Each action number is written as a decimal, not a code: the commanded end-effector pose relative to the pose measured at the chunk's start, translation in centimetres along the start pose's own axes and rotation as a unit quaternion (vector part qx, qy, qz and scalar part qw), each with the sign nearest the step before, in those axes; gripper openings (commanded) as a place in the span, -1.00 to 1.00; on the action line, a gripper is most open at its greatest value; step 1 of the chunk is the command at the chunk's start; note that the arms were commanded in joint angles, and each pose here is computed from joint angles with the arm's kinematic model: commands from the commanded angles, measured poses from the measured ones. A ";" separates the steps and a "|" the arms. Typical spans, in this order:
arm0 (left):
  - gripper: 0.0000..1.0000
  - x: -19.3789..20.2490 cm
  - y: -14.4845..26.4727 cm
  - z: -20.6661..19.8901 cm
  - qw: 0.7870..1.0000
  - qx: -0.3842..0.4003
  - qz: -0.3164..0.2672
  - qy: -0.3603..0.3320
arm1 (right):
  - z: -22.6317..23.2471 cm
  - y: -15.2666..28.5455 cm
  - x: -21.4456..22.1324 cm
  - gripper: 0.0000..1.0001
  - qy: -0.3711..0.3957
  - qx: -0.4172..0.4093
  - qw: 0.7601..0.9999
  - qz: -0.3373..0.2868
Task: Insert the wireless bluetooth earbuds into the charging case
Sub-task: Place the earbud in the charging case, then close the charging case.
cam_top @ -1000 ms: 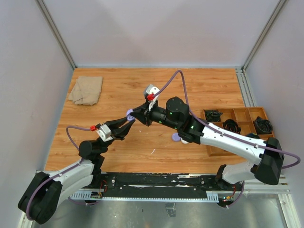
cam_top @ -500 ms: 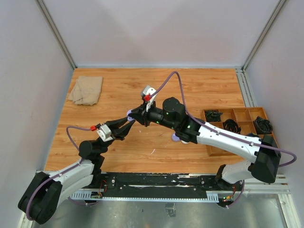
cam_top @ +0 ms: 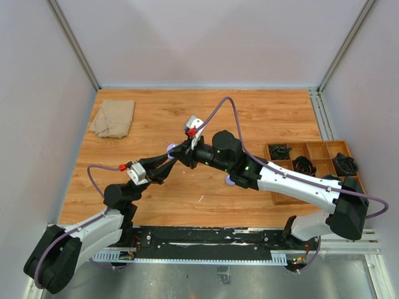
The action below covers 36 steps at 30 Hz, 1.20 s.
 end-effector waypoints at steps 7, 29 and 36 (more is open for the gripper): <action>-0.99 1.2 1.4 -0.1 1.000 -0.010 0.011 0.003 | 0.6 0.7 -0.7 -0.46 0.033 -0.007 0.999 -0.004; -0.99 2.1 0.9 -3.7 0.993 0.111 0.039 0.016 | -0.1 5.7 -0.8 0.84 0.206 -0.096 0.969 0.095; -0.99 2.3 0.9 -5.0 0.986 0.155 0.046 0.027 | 0.8 5.8 0.8 0.97 0.221 -0.163 0.953 0.126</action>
Point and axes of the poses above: each gripper's point midway between its finger pads, its own y axis back along the fingers, its own z axis along the line the jaws close on, x = y × z, the point moved 1 cm from there along y, back along the fingers, and after that the axes turned 1 degree about -y, right-handed, at the moved point
